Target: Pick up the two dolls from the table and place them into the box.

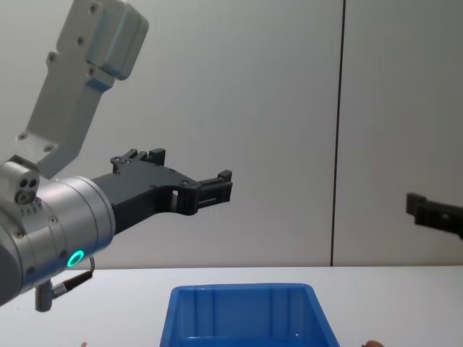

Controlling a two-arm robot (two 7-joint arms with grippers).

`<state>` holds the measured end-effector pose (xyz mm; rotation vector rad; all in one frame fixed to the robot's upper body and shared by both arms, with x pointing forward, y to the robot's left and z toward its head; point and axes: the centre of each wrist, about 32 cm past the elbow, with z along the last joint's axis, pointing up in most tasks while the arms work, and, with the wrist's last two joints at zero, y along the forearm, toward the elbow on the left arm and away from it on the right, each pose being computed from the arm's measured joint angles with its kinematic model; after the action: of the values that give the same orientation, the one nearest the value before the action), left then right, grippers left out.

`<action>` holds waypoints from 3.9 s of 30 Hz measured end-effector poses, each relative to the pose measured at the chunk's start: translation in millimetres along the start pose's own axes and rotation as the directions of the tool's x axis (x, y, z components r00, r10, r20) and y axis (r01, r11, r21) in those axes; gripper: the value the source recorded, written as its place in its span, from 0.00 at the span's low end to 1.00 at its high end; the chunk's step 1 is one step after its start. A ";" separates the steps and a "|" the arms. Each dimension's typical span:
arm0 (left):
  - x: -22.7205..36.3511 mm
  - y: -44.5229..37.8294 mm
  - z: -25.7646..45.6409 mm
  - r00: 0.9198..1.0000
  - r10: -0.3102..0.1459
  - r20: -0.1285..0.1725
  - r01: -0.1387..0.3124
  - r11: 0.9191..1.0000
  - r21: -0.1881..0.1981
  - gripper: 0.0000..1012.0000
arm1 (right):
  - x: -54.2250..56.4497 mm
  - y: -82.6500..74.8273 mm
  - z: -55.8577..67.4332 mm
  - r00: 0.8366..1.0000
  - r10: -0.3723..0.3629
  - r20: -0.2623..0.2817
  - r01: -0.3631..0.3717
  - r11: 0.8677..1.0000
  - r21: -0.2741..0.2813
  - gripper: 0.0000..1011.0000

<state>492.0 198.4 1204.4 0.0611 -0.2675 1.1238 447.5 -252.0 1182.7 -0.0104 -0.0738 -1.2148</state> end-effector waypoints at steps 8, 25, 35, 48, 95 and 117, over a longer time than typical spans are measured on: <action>0.0 0.0 0.0 1.000 0.000 0.000 0.000 1.000 0.000 0.99 | 20.2 -4.1 -10.1 0.999 0.021 0.026 -0.020 0.998 -0.059 0.99; 0.0 0.0 0.0 1.000 0.000 0.000 0.000 1.000 0.000 0.99 | 62.8 -14.9 -33.8 0.997 0.073 0.020 -0.066 0.967 -0.248 0.99; 0.0 0.0 0.0 1.000 0.000 0.000 0.000 1.000 0.000 0.99 | 79.3 -20.8 -48.3 0.995 0.098 -0.030 -0.102 0.930 -0.352 0.99; 0.0 0.0 0.0 1.000 0.000 0.000 0.000 1.000 0.000 0.99 | 85.0 -23.1 -60.0 0.989 0.117 -0.089 -0.143 0.900 -0.413 0.99; 0.0 0.0 0.0 1.000 0.000 0.000 0.000 1.000 0.000 0.99 | 65.6 -10.7 -71.8 0.985 0.116 -0.128 -0.158 0.906 -0.394 0.26; 0.0 0.0 0.0 1.000 0.000 0.000 0.000 1.000 0.000 0.99 | 25.0 25.3 -10.9 0.939 0.339 -0.056 -0.343 0.931 -0.122 0.14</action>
<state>492.0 198.4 1204.4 0.0612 -0.2675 1.1236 480.4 -267.1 1174.2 -0.1124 0.0367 -0.8688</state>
